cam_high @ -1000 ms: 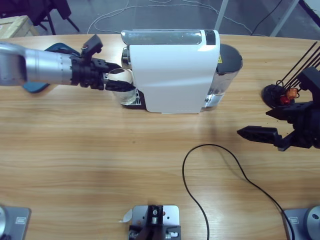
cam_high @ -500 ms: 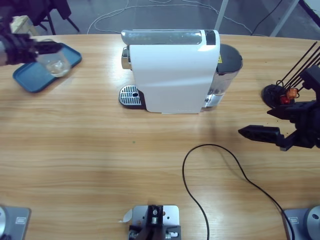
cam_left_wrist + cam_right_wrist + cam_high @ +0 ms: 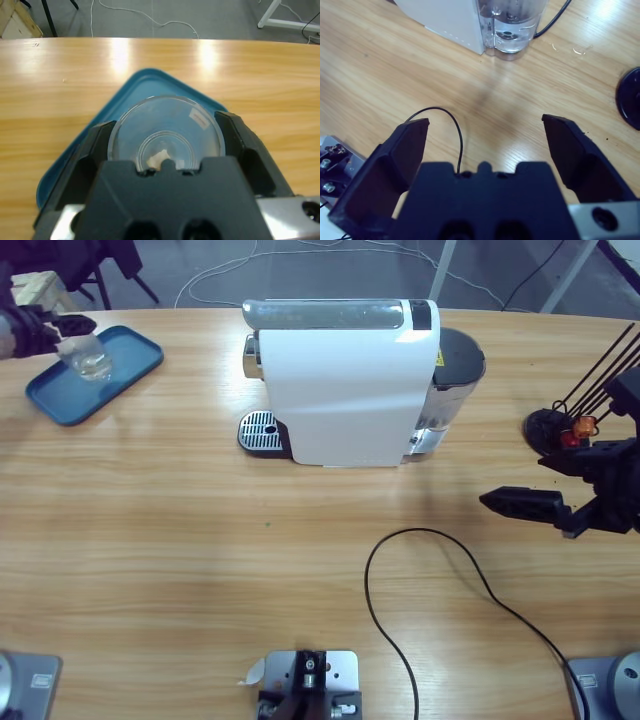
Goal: Pour coffee
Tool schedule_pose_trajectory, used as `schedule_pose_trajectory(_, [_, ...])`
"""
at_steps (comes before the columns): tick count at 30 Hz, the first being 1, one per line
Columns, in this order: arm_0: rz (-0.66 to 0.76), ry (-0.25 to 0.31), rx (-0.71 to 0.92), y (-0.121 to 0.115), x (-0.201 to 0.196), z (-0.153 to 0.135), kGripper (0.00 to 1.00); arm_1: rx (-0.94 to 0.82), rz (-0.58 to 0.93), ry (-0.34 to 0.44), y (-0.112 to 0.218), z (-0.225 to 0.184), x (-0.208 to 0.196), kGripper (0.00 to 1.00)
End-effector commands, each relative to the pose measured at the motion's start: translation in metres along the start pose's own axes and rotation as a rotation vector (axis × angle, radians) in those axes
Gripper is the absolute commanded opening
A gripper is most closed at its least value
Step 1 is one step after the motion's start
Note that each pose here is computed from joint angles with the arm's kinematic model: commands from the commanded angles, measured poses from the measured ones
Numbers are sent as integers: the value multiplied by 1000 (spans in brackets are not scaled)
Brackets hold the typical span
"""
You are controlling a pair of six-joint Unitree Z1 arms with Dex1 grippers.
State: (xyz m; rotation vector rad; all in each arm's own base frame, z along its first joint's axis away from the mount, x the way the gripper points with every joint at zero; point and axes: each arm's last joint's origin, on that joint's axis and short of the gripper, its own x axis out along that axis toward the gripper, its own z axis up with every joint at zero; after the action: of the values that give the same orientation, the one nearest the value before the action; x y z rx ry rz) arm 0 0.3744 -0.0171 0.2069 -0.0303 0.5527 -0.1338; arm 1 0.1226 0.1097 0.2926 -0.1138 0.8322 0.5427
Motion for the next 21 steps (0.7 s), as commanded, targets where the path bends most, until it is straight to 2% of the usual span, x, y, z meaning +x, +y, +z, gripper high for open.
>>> schedule_pose_trajectory(1, [-6, 60, 105, 8, 35, -17, 0, -1, -28, 54, 0, -8, 11, 1000])
schedule_pose_trajectory(5, [-17, 74, 117, 8, 37, -21, 23, -3, -39, 65, 0, -7, 15, 1000])
schedule_pose_trajectory(6, [-10, 79, 114, 9, 38, -22, 422, -3, -39, 66, 0, -7, 15, 1000])
schedule_pose_trajectory(7, [-6, 81, 114, 9, 35, -23, 866, -3, -39, 66, 0, -8, 15, 1000])
schedule_pose_trajectory(8, [-5, 82, 114, 9, 30, -23, 987, -3, -39, 62, -1, -8, 14, 1000])
schedule_pose_trajectory(11, [11, 88, 109, 11, 18, -26, 1000, -1, -38, 45, -2, -10, 8, 1000])
schedule_pose_trajectory(14, [40, 66, 111, 10, -10, -24, 1000, -3, -47, 46, -4, -16, 4, 1000])
schedule_pose_trajectory(17, [61, 5, 113, 8, -52, -16, 1000, -1, -49, 36, -5, -18, 1, 1000])
schedule_pose_trajectory(20, [69, -89, 127, 0, -108, -7, 1000, -1, -56, 37, -5, -18, 2, 1000])
schedule_pose_trajectory(21, [59, -101, 136, -6, -125, -6, 1000, -1, -60, 34, -6, -18, 2, 1000])
